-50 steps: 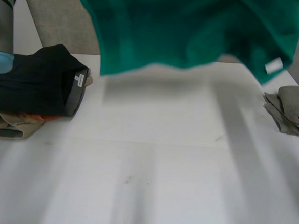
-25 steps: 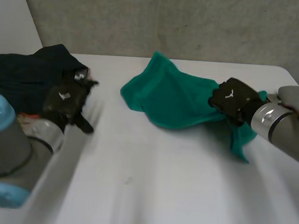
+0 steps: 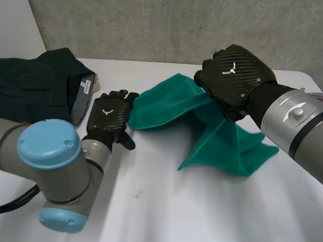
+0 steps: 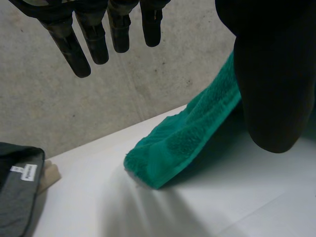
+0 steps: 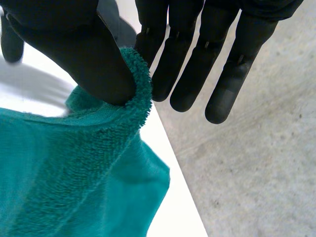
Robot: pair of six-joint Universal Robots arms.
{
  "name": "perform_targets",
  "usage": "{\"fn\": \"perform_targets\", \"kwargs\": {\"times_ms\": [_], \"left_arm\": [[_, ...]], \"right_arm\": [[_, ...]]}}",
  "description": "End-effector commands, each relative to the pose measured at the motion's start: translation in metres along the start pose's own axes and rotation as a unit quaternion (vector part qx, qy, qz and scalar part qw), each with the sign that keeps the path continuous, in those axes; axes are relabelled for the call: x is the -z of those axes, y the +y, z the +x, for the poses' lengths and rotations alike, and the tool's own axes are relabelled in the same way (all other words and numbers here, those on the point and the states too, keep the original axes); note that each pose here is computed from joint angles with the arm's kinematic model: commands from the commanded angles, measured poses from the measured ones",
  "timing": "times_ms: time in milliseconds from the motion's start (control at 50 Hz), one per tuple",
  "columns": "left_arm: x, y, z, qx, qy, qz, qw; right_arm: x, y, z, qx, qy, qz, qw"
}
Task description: Fold the laundry.
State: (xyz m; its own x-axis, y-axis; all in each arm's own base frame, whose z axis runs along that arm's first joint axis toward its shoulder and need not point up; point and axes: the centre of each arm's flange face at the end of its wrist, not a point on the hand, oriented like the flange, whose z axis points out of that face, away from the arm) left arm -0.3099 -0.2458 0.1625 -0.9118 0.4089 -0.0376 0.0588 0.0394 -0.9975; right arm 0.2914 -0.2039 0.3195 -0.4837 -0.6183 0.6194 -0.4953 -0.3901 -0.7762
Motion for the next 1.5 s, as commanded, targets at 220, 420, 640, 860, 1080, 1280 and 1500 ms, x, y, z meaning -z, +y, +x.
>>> {"fn": "perform_targets", "kwargs": {"times_ms": [220, 420, 640, 860, 1080, 1280, 1500], "left_arm": [[-0.016, 0.037, 0.021, 0.074, 0.008, -0.071, 0.995], [-0.018, 0.046, 0.010, 0.066, -0.014, -0.085, 0.994], [0.014, -0.043, -0.072, 0.014, -0.110, -0.026, 0.994], [0.059, -0.108, -0.104, -0.090, -0.034, -0.009, 0.995], [-0.008, -0.040, -0.096, -0.160, 0.009, -0.138, 0.977], [-0.095, -0.174, -0.113, -0.169, -0.120, 0.171, 0.963], [-0.074, -0.262, -0.117, -0.099, -0.132, 0.356, 0.920]], "right_arm": [[0.035, -0.048, 0.001, -0.023, 0.026, 0.046, 0.998], [0.038, -0.047, 0.017, -0.048, 0.061, 0.042, 0.996], [0.031, -0.001, 0.054, -0.002, 0.097, -0.049, 0.994], [0.024, 0.086, 0.041, -0.023, 0.015, -0.201, 0.979], [-0.042, 0.153, 0.028, -0.079, 0.067, -0.203, 0.974], [-0.099, 0.114, 0.134, -0.027, 0.313, -0.026, 0.949], [-0.078, 0.026, 0.185, 0.005, 0.386, 0.205, 0.899]]}}
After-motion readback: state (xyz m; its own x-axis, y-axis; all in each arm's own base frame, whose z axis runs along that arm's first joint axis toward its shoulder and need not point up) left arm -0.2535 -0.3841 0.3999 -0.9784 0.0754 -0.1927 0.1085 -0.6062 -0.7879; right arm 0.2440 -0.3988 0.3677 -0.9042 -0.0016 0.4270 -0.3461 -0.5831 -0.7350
